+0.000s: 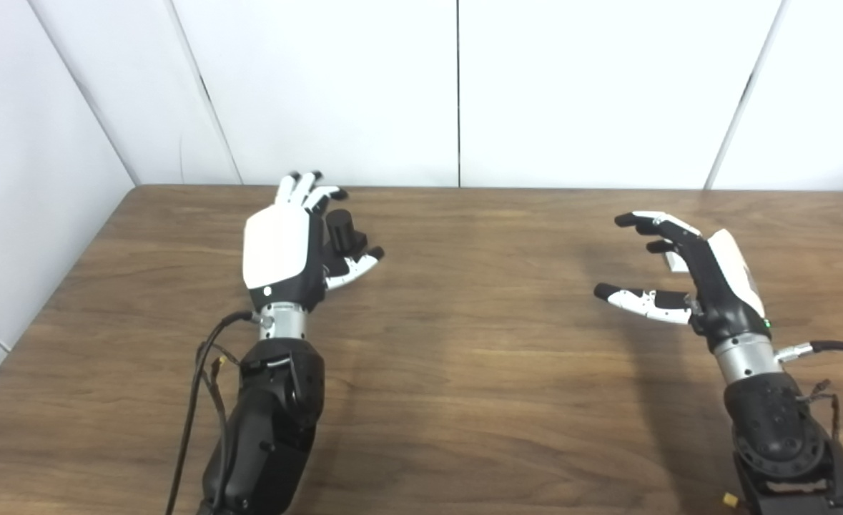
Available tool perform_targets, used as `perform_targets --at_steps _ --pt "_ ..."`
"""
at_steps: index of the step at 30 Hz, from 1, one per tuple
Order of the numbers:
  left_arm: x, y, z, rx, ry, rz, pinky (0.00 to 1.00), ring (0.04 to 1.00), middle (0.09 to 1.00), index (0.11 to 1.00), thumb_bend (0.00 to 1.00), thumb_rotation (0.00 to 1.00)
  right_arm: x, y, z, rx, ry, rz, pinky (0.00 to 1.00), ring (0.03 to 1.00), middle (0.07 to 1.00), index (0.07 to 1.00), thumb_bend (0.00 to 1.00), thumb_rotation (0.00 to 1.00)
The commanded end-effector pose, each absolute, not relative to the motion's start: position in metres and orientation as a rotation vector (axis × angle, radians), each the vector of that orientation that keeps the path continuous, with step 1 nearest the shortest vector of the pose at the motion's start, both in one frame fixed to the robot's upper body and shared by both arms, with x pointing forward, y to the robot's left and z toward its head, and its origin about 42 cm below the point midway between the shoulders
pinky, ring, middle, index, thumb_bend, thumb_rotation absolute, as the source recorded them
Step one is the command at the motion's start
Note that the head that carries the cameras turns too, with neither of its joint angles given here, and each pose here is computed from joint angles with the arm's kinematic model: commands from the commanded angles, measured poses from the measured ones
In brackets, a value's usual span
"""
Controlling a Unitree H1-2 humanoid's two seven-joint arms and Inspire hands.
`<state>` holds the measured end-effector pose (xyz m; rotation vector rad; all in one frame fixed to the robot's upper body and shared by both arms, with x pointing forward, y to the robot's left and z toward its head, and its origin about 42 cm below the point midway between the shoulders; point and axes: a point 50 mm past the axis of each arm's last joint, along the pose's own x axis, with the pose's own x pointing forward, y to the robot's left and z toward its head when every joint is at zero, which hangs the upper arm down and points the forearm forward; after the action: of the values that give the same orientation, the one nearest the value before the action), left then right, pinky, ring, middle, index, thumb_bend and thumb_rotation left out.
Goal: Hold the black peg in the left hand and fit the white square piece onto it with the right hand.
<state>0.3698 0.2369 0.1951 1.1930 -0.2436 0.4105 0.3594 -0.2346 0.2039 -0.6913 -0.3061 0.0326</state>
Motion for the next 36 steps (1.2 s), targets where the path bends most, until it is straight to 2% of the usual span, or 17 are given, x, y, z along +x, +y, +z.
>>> perform_targets --at_steps 1,8,15,22,26,29,32,36 --pt "0.384 0.244 0.219 1.235 -0.297 0.499 0.85 0.974 0.929 0.728 0.73 0.38 0.365 -0.233 0.226 -0.687 -0.405 0.013 0.73 0.804 0.807 0.730 0.71 0.18" --pt "0.400 0.256 0.226 1.297 -0.202 0.534 0.86 0.992 0.946 0.726 0.75 0.41 0.364 -0.234 0.225 -0.688 -0.404 0.011 0.73 0.806 0.808 0.730 0.71 0.18" --pt "0.414 0.264 0.232 1.340 -0.100 0.527 0.83 0.953 0.918 0.644 0.79 0.42 0.363 -0.233 0.225 -0.683 -0.402 0.013 0.73 0.806 0.810 0.729 0.71 0.19" --pt "0.425 0.267 0.233 1.387 0.001 0.484 0.83 0.946 0.912 0.599 0.87 0.51 0.362 -0.233 0.226 -0.681 -0.396 0.007 0.75 0.812 0.812 0.731 0.71 0.20" --pt "0.429 0.268 0.232 1.394 0.035 0.444 0.79 0.924 0.884 0.575 0.89 0.54 0.362 -0.232 0.226 -0.681 -0.395 0.002 0.75 0.813 0.814 0.732 0.71 0.20" --pt "0.434 0.268 0.233 1.370 0.076 0.387 0.76 0.872 0.865 0.560 0.89 0.55 0.362 -0.232 0.227 -0.683 -0.397 0.000 0.74 0.810 0.813 0.730 0.71 0.20" --pt "0.436 0.267 0.236 1.373 0.101 0.342 0.67 0.817 0.838 0.556 0.91 0.55 0.362 -0.232 0.227 -0.681 -0.401 -0.002 0.74 0.808 0.811 0.724 0.71 0.20" --pt "0.439 0.265 0.238 1.390 0.132 0.299 0.64 0.805 0.831 0.557 0.92 0.56 0.362 -0.231 0.227 -0.687 -0.403 -0.002 0.73 0.805 0.811 0.725 0.71 0.19"
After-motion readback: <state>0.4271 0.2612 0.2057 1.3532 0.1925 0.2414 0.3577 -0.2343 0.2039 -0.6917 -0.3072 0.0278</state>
